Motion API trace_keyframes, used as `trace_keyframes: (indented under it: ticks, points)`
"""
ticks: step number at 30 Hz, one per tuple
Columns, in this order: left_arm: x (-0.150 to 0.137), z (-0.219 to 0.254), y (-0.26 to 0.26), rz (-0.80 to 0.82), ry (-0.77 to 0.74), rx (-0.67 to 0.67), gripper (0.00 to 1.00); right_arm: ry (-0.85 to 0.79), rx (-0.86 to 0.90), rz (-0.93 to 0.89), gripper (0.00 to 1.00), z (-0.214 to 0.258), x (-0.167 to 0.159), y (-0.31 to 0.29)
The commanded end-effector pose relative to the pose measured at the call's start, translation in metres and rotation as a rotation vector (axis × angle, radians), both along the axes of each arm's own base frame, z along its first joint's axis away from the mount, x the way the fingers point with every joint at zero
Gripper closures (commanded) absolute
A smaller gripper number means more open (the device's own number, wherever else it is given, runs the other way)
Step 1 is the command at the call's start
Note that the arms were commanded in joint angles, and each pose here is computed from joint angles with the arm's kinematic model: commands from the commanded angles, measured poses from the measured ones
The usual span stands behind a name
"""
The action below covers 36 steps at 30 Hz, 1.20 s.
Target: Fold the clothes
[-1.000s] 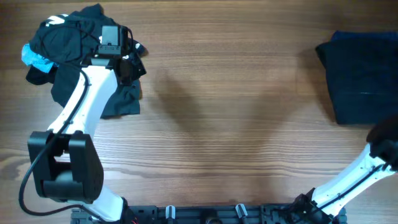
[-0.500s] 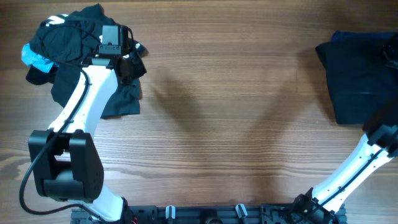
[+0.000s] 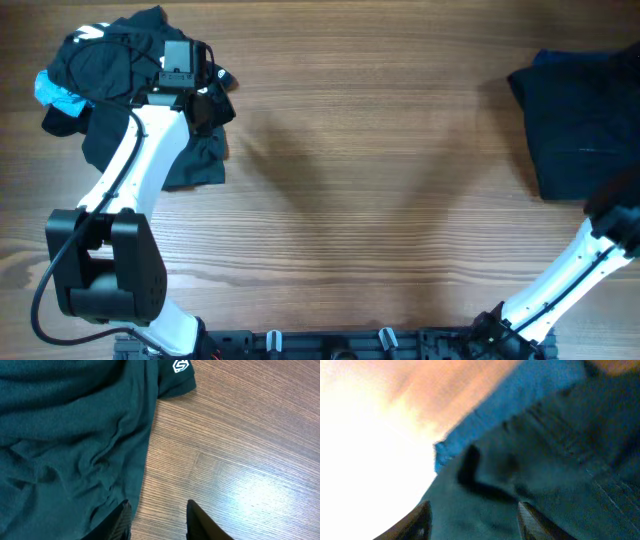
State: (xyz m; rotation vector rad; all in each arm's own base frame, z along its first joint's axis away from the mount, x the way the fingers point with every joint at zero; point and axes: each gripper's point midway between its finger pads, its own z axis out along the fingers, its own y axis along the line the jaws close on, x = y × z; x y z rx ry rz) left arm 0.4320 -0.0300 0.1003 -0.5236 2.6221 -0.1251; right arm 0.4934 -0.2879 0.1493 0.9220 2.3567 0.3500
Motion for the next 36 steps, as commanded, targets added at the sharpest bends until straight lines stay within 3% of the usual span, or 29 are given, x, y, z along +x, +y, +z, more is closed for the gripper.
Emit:
trace_keyframes:
  ticks: [1,6,7,11,13,14,20,25,31,35,36]
  points:
    - [0.000,-0.003,-0.003,-0.008,0.005,-0.003,0.63,-0.119,-0.064,0.023,0.31,0.076,-0.008,0.010]
    - [0.000,-0.003,-0.003,-0.008,0.005,-0.003,0.62,-0.047,-0.032,0.034,0.36,0.052,-0.013,0.016]
    - [0.000,-0.003,-0.003,-0.008,0.005,-0.003,0.62,-0.017,-0.028,0.029,0.50,0.035,-0.010,0.014]
    - [0.000,-0.003,-0.003,-0.008,0.005,-0.003,0.62,0.056,-0.024,0.007,0.82,-0.002,-0.009,0.005]
    - [0.001,-0.003,-0.003,-0.008,0.004,-0.003,0.61,0.084,-0.020,-0.001,0.95,-0.023,-0.007,0.000]
    - [0.001,-0.003,-0.003,-0.008,0.004,-0.003,0.62,0.095,-0.020,-0.004,0.96,-0.031,-0.006,-0.002]
    - [0.001,-0.003,-0.003,-0.008,0.004,-0.003,0.61,0.161,-0.050,-0.035,0.96,-0.082,-0.003,-0.020]
    - [0.001,-0.003,-0.003,-0.008,0.004,-0.003,0.60,0.145,-0.068,-0.042,0.96,-0.088,0.003,-0.027]
    - [0.001,-0.002,-0.003,-0.009,0.002,-0.003,0.55,-0.018,-0.127,-0.055,0.94,0.005,0.012,-0.027]
    - [0.004,0.002,-0.003,-0.024,-0.019,0.003,0.54,-0.173,-0.143,-0.005,0.73,0.091,0.007,-0.004]
    - [0.004,0.010,-0.003,-0.043,-0.038,0.012,0.52,-0.229,-0.146,0.023,0.60,0.123,0.000,0.009]
